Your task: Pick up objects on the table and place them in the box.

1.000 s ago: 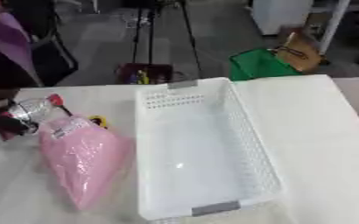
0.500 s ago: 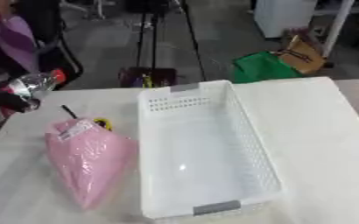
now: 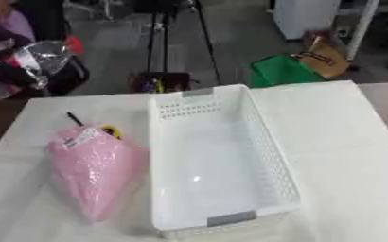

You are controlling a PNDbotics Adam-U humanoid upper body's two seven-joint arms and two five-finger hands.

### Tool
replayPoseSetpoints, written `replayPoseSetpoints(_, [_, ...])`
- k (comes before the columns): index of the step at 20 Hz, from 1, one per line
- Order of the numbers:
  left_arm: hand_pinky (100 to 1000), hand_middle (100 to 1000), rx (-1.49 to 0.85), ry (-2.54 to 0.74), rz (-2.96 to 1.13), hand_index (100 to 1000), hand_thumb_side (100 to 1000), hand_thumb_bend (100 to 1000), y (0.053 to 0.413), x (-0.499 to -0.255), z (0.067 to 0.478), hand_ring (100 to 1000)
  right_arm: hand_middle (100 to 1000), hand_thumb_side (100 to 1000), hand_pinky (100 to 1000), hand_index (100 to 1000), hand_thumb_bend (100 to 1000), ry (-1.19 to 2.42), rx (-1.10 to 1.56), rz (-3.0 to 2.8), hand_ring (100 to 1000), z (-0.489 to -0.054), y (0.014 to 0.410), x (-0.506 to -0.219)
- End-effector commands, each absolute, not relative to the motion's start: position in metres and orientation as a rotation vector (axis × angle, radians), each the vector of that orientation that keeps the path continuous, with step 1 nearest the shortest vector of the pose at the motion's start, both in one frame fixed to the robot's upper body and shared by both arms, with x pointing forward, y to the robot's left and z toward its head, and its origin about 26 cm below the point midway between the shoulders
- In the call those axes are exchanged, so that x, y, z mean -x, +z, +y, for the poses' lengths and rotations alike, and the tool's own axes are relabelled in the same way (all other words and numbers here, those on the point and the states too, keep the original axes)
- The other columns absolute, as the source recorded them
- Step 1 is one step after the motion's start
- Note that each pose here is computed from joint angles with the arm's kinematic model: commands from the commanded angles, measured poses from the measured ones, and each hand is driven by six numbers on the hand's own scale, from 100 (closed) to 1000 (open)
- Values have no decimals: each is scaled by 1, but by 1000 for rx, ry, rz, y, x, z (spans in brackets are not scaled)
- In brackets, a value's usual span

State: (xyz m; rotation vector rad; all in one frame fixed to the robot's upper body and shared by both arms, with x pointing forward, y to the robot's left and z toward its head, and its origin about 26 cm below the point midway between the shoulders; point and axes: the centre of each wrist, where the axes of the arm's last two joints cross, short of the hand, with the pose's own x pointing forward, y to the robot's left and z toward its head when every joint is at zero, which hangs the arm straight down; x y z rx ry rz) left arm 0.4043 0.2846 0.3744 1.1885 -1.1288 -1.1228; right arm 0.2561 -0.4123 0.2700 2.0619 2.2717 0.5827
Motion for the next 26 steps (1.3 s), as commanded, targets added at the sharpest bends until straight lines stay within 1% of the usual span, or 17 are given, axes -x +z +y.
replayPoseSetpoints(1, [738,622,-1014,-1083,-1061,674,513,138,395,-391,264,758,704,773,717,766,100,554,-2040,2233,666,-413,282,-250])
replayPoseSetpoints(3, [739,619,-1004,-1109,-1084,670,517,133,397,-388,256,757,705,773,717,766,100,555,-2041,2234,666,-413,282,-251])
replayPoseSetpoints(8, [737,615,-988,-1249,-1195,665,520,128,406,-378,214,756,704,774,718,766,100,558,-2047,2237,667,-413,280,-251])
replayPoseSetpoints(13, [736,614,-971,-1347,-1262,663,522,128,412,-368,189,756,704,774,718,766,100,559,-2051,2239,667,-413,279,-251])
replayPoseSetpoints(19, [735,611,-938,-1448,-1333,661,527,124,415,-353,164,755,705,774,719,767,100,563,-2054,2243,668,-413,277,-251])
replayPoseSetpoints(23, [736,606,-876,-1563,-1425,657,529,124,418,-334,135,754,704,774,720,767,100,568,-2050,2252,668,-412,276,-252])
replayPoseSetpoints(26, [738,606,-833,-1618,-1445,657,527,129,414,-328,119,756,704,774,721,767,100,572,-2047,2257,668,-411,276,-252])
